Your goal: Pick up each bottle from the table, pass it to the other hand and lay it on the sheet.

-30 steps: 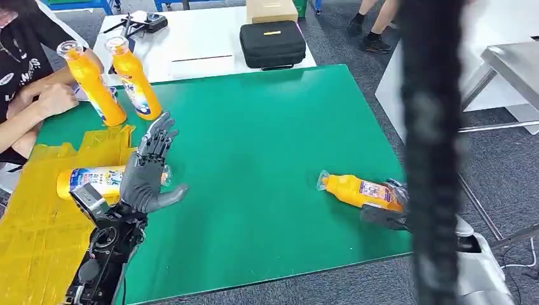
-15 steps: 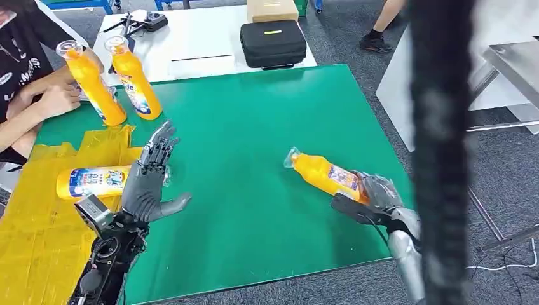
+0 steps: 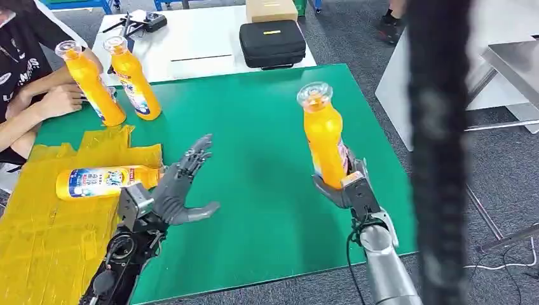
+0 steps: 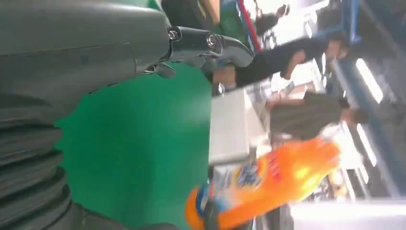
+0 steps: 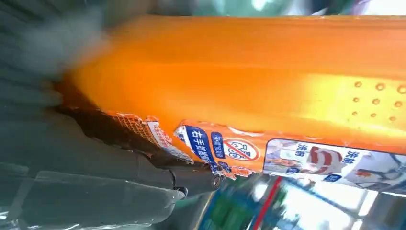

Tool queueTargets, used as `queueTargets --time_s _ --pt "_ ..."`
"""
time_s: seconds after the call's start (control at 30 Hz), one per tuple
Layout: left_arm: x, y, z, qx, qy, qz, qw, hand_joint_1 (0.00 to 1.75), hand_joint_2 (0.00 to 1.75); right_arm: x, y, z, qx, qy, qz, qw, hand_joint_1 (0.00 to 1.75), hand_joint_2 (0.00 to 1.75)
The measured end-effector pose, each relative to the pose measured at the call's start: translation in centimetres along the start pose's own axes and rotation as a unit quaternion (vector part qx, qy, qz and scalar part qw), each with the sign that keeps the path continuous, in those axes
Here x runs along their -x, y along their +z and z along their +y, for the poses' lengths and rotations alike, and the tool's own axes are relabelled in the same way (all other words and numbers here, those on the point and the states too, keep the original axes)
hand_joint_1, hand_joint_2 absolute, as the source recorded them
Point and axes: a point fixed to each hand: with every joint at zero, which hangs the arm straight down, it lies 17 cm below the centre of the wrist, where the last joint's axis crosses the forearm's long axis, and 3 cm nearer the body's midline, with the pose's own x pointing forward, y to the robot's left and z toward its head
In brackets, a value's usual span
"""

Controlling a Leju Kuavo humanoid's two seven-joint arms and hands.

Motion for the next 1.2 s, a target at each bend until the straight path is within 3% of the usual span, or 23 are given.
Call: queueTargets --time_s 0.1,0.2,0.57,0.9,1.2 --pt "-0.6 -1.2 -1.9 0.026 0.005 -0.003 1.000 0.00 1.75 -3.1 -0.9 2.7 -0.023 -0.120 -0.047 0.991 1.75 1.75" --pt "-1.1 -2.2 -3.0 0.038 0.006 -0.008 0.999 0.00 1.75 -4.3 -1.6 4.6 -0.035 -0.152 -0.058 0.986 1.75 1.75" --pt "-1.5 -2.6 -4.0 0.048 0.013 -0.012 0.999 0.00 1.75 -4.8 -1.9 6.6 -0.055 -0.182 -0.057 0.980 1.75 1.75" --pt "-2.1 -3.7 -4.0 0.043 0.053 -0.011 0.998 0.00 1.75 -7.7 -2.7 14.1 -0.136 -0.226 -0.069 0.962 1.75 1.75" --pt "-0.4 -4.4 -0.8 -0.008 0.121 0.017 0.993 0.00 1.75 -8.2 -0.4 20.2 -0.215 -0.205 -0.061 0.953 1.75 1.75"
